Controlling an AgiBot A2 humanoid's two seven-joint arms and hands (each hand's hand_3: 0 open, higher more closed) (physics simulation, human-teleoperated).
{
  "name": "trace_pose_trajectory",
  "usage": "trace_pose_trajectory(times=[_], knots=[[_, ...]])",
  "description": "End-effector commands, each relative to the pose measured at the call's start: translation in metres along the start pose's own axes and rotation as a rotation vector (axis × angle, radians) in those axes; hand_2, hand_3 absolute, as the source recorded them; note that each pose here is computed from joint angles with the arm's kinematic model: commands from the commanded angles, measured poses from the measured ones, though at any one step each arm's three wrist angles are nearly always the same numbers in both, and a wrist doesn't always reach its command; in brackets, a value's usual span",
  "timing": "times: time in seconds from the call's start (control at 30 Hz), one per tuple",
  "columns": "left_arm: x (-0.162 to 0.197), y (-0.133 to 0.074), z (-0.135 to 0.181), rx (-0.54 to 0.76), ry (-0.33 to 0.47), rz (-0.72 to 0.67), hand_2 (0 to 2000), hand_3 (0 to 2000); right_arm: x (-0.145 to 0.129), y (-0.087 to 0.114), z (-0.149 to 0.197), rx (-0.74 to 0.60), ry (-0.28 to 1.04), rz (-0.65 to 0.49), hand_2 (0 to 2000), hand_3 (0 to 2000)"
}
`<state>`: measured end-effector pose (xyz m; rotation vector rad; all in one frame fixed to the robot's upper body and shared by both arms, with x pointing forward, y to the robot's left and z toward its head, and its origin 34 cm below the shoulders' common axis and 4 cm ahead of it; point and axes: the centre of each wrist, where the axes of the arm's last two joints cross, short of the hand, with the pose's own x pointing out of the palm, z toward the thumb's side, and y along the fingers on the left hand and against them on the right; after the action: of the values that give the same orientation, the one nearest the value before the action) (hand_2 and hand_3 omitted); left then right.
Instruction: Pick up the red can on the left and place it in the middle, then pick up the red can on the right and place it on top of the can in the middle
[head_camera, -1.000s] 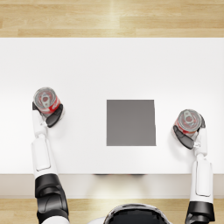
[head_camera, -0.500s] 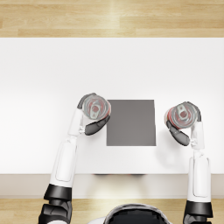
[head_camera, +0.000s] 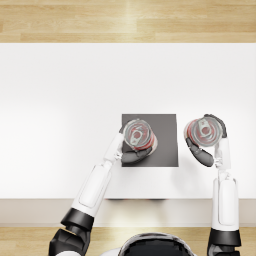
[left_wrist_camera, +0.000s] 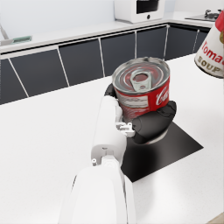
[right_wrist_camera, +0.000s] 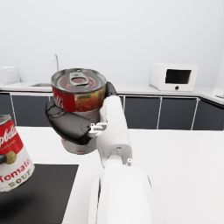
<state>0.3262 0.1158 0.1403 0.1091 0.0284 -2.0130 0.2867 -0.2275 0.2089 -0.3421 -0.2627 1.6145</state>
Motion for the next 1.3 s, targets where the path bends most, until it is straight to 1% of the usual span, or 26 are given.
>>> trace_pose_trajectory(times=[0.03,0.07,0.17,0.23,0.37,0.53,0.63,0.77,0.8,0.83,0.9,0.93,1.03,1.13,1.2,1.23,1.27,1.3], knots=[[0.010,0.006,-0.015,-0.056,0.011,-0.031,2000,1520,0.002,-0.006,0.016,-0.062,0.002,0.005,2000,1520],[0.012,0.006,-0.020,-0.042,0.008,-0.033,2000,1520,0.002,-0.006,0.016,-0.063,0.001,0.003,2000,1520],[0.015,0.007,-0.024,0.057,-0.006,-0.036,2000,1520,0.004,-0.006,0.020,-0.078,-0.002,0.008,2000,1520],[0.017,0.008,-0.029,0.074,-0.012,-0.037,2000,1520,0.006,-0.008,0.024,-0.098,-0.004,0.018,2000,1520],[0.020,0.011,-0.043,0.043,-0.022,-0.029,2000,1520,0.011,-0.013,0.035,-0.139,-0.008,0.033,2000,1520],[0.021,0.012,-0.055,0.001,-0.040,-0.012,2000,1520,0.016,-0.015,0.039,-0.156,-0.015,0.057,2000,1520],[0.022,0.012,-0.057,0.006,-0.052,-0.017,2000,1520,0.018,-0.017,0.043,-0.171,-0.018,0.063,2000,1520],[0.027,0.011,-0.057,0.020,-0.057,-0.037,2000,1520,0.032,-0.027,0.051,-0.204,-0.030,0.115,2000,1520],[0.029,0.008,-0.055,0.049,-0.065,-0.084,639,1193,0.039,-0.032,0.057,-0.222,-0.035,0.135,2000,1520],[0.029,0.005,-0.049,0.088,-0.078,-0.121,0,867,0.045,-0.037,0.060,-0.235,-0.042,0.153,2000,1520],[0.030,-0.002,-0.031,0.165,-0.087,-0.104,0,213,0.057,-0.047,0.070,-0.267,-0.054,0.185,2000,1520],[0.029,-0.005,-0.021,0.189,-0.086,-0.071,0,0,0.060,-0.050,0.073,-0.277,-0.059,0.198,2000,1520],[0.023,-0.013,0.006,0.207,-0.097,-0.006,0,0,0.077,-0.058,0.085,-0.312,-0.075,0.250,2000,1520],[0.019,-0.019,0.022,0.184,-0.109,0.030,0,0,0.085,-0.059,0.089,-0.327,-0.081,0.279,2000,1520],[0.013,-0.029,0.030,0.197,-0.113,0.053,0,0,0.088,-0.060,0.093,-0.333,-0.082,0.300,2000,1520],[0.005,-0.039,0.037,0.224,-0.116,0.083,0,0,0.090,-0.059,0.094,-0.314,-0.079,0.312,2000,1520],[-0.004,-0.043,0.041,0.240,-0.123,0.120,0,0,0.092,-0.059,0.093,-0.244,-0.071,0.316,2000,1520],[-0.012,-0.050,0.045,0.257,-0.126,0.153,0,0,0.094,-0.058,0.092,-0.169,-0.067,0.295,2000,1520]])
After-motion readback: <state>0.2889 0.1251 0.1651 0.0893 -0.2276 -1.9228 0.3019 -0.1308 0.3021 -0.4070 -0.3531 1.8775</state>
